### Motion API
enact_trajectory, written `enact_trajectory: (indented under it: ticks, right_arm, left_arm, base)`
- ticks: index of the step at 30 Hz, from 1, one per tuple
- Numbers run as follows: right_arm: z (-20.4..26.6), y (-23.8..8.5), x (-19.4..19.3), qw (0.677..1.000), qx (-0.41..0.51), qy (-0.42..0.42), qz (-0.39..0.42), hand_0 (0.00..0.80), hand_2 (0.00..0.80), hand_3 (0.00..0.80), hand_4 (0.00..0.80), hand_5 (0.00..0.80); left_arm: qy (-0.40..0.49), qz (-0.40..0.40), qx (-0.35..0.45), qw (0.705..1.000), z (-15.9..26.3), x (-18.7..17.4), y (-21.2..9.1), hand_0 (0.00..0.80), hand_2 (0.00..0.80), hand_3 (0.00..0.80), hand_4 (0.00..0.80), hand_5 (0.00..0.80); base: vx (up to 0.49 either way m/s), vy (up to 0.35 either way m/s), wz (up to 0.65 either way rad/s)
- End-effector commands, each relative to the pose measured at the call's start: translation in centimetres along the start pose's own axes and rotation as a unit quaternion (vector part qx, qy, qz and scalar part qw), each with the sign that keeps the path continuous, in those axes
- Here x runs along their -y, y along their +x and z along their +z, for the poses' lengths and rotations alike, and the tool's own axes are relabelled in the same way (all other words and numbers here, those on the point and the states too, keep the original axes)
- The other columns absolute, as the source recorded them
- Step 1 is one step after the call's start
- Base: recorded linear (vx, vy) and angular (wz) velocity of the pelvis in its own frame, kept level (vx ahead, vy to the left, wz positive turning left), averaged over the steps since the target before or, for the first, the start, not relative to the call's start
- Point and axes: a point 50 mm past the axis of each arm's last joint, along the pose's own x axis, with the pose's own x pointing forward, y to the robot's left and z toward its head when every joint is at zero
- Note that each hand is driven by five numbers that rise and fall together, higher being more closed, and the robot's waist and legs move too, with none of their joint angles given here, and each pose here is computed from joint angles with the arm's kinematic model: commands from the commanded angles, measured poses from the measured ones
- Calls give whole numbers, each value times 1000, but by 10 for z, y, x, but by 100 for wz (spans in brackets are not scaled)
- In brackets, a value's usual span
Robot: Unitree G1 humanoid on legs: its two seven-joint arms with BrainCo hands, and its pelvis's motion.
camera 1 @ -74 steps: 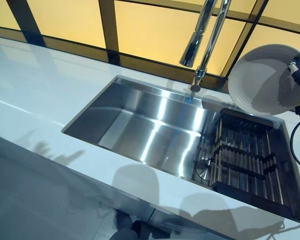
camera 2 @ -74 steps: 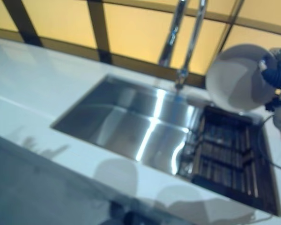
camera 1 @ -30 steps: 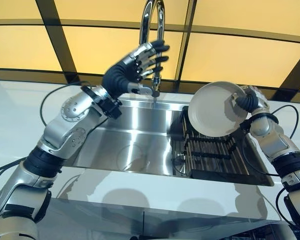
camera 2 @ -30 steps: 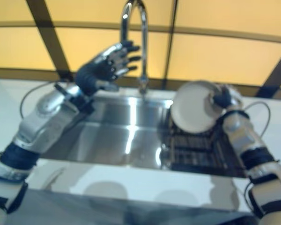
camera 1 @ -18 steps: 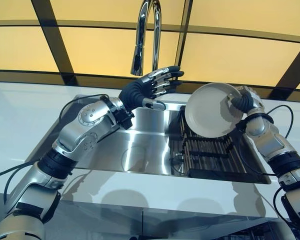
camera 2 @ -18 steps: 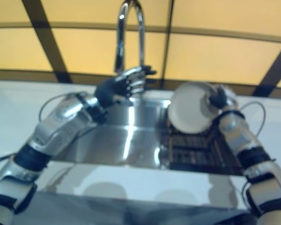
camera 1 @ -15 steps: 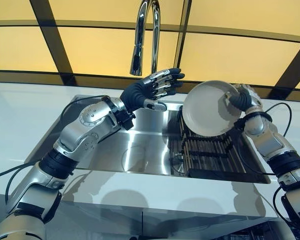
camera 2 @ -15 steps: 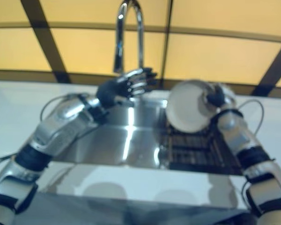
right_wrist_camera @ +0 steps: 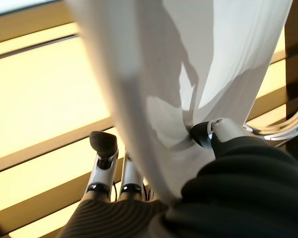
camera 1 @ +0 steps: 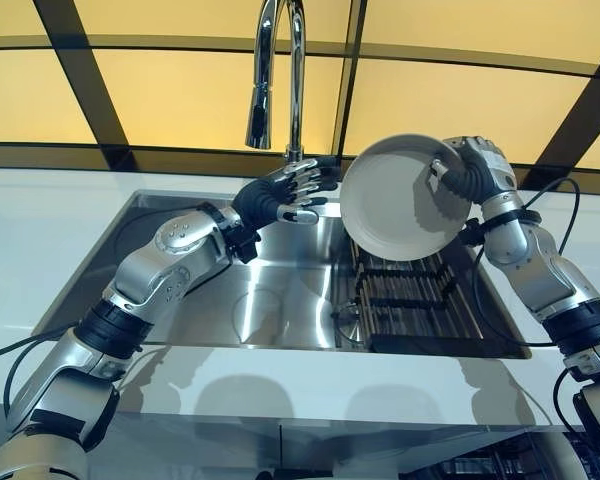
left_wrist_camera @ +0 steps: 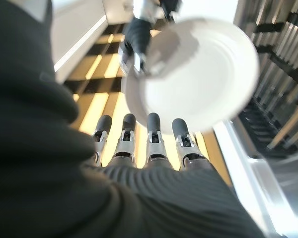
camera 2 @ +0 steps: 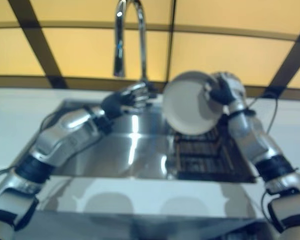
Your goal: Take plates into dishwasher
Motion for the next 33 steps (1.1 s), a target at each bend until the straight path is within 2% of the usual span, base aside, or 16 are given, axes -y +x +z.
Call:
enact_trajectory:
  ticks: [1, 13, 33]
  right_arm:
    - [10, 8, 45, 995, 46, -22, -83, 800, 800, 800, 800, 800]
    - [16, 7, 48, 993, 61, -16, -97, 800, 800, 800, 800, 800]
    - [48, 0, 51, 982, 138, 54, -117, 800, 800, 800, 800, 800]
  left_arm:
    - [18, 75, 19, 997, 8, -27, -5, 0, 0, 0, 0, 0]
    - [46, 134, 30, 989, 9, -37, -4, 0, 0, 0, 0, 0]
    - [38, 132, -17, 990, -8, -36, 0, 0, 0, 0, 0, 0]
  base:
    - [0, 0, 0]
    - [2, 3, -3]
    - [2, -1, -1]
